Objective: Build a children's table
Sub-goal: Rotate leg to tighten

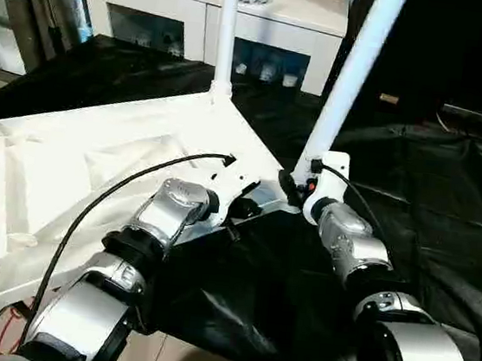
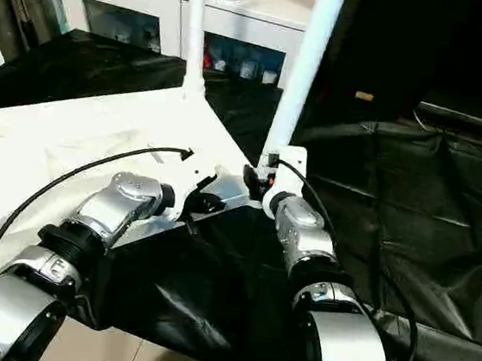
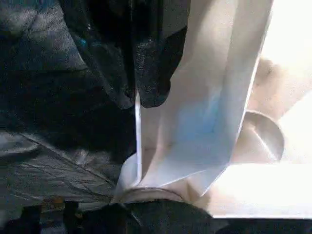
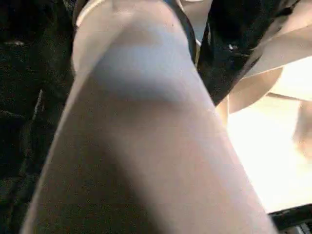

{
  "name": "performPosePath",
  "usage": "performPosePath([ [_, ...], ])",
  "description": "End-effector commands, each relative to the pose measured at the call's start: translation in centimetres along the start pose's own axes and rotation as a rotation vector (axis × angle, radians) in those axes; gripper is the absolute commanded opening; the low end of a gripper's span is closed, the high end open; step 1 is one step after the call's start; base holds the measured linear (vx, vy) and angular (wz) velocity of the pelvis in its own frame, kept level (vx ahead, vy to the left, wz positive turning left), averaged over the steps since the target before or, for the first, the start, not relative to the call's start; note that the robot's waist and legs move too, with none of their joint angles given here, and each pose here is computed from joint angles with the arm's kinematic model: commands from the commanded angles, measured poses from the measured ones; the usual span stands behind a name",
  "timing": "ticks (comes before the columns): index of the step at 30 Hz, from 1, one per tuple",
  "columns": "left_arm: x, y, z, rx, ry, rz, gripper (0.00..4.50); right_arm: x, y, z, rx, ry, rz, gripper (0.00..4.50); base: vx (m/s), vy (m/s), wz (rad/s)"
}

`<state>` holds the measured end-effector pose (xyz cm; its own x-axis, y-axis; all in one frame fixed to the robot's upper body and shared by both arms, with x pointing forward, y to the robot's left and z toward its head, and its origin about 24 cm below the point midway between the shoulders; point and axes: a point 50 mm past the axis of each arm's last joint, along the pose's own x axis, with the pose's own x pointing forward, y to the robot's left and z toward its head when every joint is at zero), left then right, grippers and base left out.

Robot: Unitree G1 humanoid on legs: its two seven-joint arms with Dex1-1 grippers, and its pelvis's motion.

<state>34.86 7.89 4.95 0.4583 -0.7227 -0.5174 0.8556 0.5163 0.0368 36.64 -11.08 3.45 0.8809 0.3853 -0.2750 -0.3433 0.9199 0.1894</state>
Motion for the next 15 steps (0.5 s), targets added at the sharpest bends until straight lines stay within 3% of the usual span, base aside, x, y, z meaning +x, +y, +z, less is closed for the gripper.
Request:
performPosePath([
  [1, 0.5, -1.5, 2.2, 0.083, -0.119, -0.125, 0.00, 0.1, 1.8, -1.1, -0.045, 0.036, 0.148, 3.76, 0.000, 0.000, 0.00],
  [6, -0.6, -1.5, 1.6, 0.108, -0.127, -0.201, 0.00, -0.9, 1.0, -0.5, -0.158, 0.014, 0.283, 3.76, 0.010, -0.002, 0.00],
  [11, -2.3, -1.6, 0.4, 0.172, -0.094, -0.327, 0.00, -3.7, 0.0, -0.6, -0.332, 0.047, 0.586, 3.76, 0.021, -0.004, 0.01],
  [15, -3.2, -1.8, -0.2, 0.175, -0.086, -0.411, 0.00, -5.0, -0.5, -0.8, -0.356, 0.093, 0.688, 3.76, 0.000, 0.000, 0.00],
])
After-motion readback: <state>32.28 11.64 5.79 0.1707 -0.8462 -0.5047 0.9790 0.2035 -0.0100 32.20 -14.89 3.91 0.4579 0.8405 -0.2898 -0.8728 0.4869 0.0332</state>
